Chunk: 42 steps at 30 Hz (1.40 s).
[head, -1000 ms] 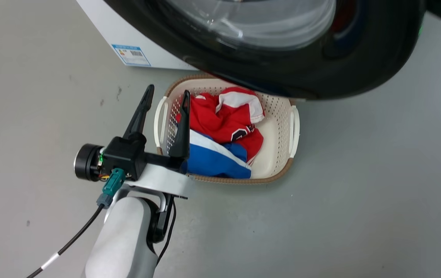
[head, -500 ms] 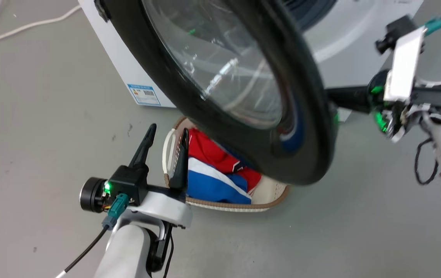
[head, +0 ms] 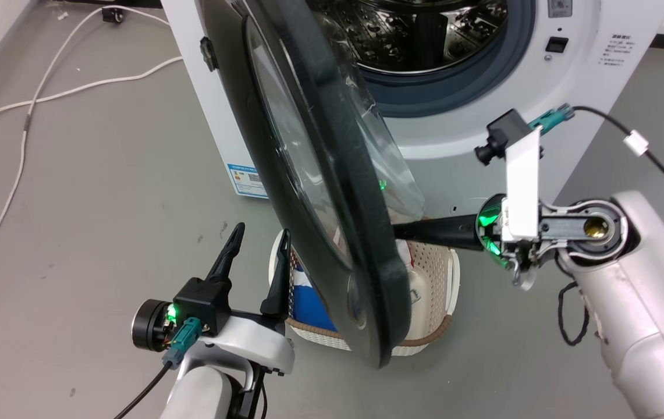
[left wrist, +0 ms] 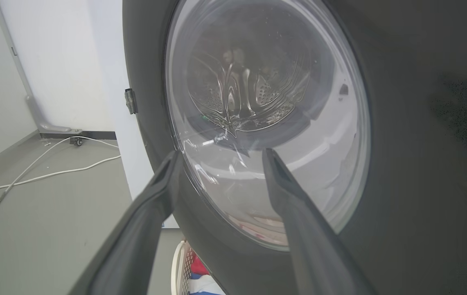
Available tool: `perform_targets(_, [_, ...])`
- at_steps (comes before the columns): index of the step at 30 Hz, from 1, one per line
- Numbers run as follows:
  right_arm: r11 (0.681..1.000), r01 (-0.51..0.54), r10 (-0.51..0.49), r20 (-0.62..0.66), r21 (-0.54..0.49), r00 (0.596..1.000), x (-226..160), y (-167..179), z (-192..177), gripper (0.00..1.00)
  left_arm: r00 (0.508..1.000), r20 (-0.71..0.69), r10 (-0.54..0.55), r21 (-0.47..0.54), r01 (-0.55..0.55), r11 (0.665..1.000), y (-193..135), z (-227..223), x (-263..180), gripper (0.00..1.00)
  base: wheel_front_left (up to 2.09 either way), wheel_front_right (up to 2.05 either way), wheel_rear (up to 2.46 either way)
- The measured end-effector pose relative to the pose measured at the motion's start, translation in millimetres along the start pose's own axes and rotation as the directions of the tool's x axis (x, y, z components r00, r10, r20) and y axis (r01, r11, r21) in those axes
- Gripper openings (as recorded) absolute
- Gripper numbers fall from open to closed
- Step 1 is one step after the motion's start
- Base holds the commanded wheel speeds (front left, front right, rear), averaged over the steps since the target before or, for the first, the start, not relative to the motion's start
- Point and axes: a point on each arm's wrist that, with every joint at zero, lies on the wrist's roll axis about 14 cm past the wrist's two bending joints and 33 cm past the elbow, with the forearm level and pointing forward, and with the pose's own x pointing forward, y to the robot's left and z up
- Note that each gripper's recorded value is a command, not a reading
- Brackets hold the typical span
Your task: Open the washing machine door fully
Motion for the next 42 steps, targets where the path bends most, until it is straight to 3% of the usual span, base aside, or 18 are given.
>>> perform_targets(7, [1.0, -0.023, 0.023, 0.013, -0.008, 1.0, 13.2, 9.3, -10.2, 0.0, 1.0, 0.011, 0.025, 0.0, -0.025, 1.0, 6.6, 5.0, -8.2, 1.0, 0.0, 0.0, 0.0])
perform_targets(12, [0.999, -0.035, 0.036, 0.169, -0.007, 0.985, 2.1, 11.5, 7.3, 0.0, 1.0, 0.007, 0.021, 0.001, -0.021, 1.0, 5.7, 3.5, -9.8, 1.0, 0.0, 0.0, 0.0])
perform_targets(17, [1.0, -0.022, 0.023, 0.438, -0.008, 0.899, -31.7, 6.0, 33.0, 0.0, 1.0, 0.006, -0.002, 0.006, 0.002, 1.0, 0.2, 2.8, -9.1, 1.0, 0.0, 0.0, 0.0])
perform_targets(21, [1.0, 0.016, -0.027, 0.634, 0.024, 0.772, -68.8, -12.0, 40.1, 0.0, 1.0, 0.003, -0.019, 0.008, 0.019, 1.0, -4.8, 1.7, -8.4, 1.0, 0.0, 0.0, 0.0])
perform_targets(24, [0.996, 0.076, -0.088, 0.758, 0.05, 0.647, -101.7, -29.9, 39.1, 0.0, 1.0, 0.003, -0.031, 0.008, 0.031, 0.999, -7.4, 1.3, -8.1, 1.0, 0.0, 0.0, 0.0])
perform_targets(26, [0.99, 0.119, -0.13, 0.815, 0.075, 0.565, -120.3, -42.2, 32.5, 0.4, 0.999, 0.002, -0.036, 0.011, 0.036, 0.999, -8.6, 1.3, -8.6, 1.0, 0.0, 0.0, 0.0])
perform_targets(27, [0.985, 0.144, -0.154, 0.841, 0.091, 0.519, -130.7, -49.1, 28.4, 0.73, 0.999, 0.002, -0.037, 0.011, 0.037, 0.999, -8.5, 1.1, -9.1, 1.0, 0.0, 0.0, 0.0])
perform_targets(28, [0.974, 0.179, -0.204, 0.89, 0.142, 0.407, -154.1, -64.3, 11.6, 1.0, 0.999, -0.004, -0.039, 0.015, 0.039, 0.999, -8.9, -0.7, -12.1, 1.0, 0.0, 0.0, 0.0])
perform_targets(33, [0.934, 0.306, -0.261, 0.936, 0.184, 0.236, -190.9, -79.3, -13.4, 1.0, 0.999, -0.01, -0.045, 0.018, 0.045, 0.999, -9.4, -2.7, -15.6, 1.0, 0.0, 0.0, 0.0])
perform_targets(36, [0.874, 0.449, -0.263, 0.957, 0.183, 0.123, -217.7, -81.4, -25.0, 1.0, 0.999, -0.012, -0.049, 0.022, 0.049, 0.999, -10.1, -3.0, -18.5, 1.0, 0.0, 0.0, 0.0])
perform_targets(39, [0.76, 0.632, -0.221, 0.975, 0.151, 0.032, -245.1, -73.4, -29.5, 1.0, 0.999, -0.015, -0.053, 0.025, 0.053, 0.998, -10.7, -3.6, -20.4, 1.0, 0.0, 0.0, 0.0])
perform_targets(42, [0.625, 0.771, -0.176, 0.984, 0.122, -0.014, -261.2, -60.7, -31.5, 1.0, 0.998, -0.013, -0.056, 0.028, 0.056, 0.998, -11.1, -2.9, -21.0, 1.0, 0.0, 0.0, 0.0])
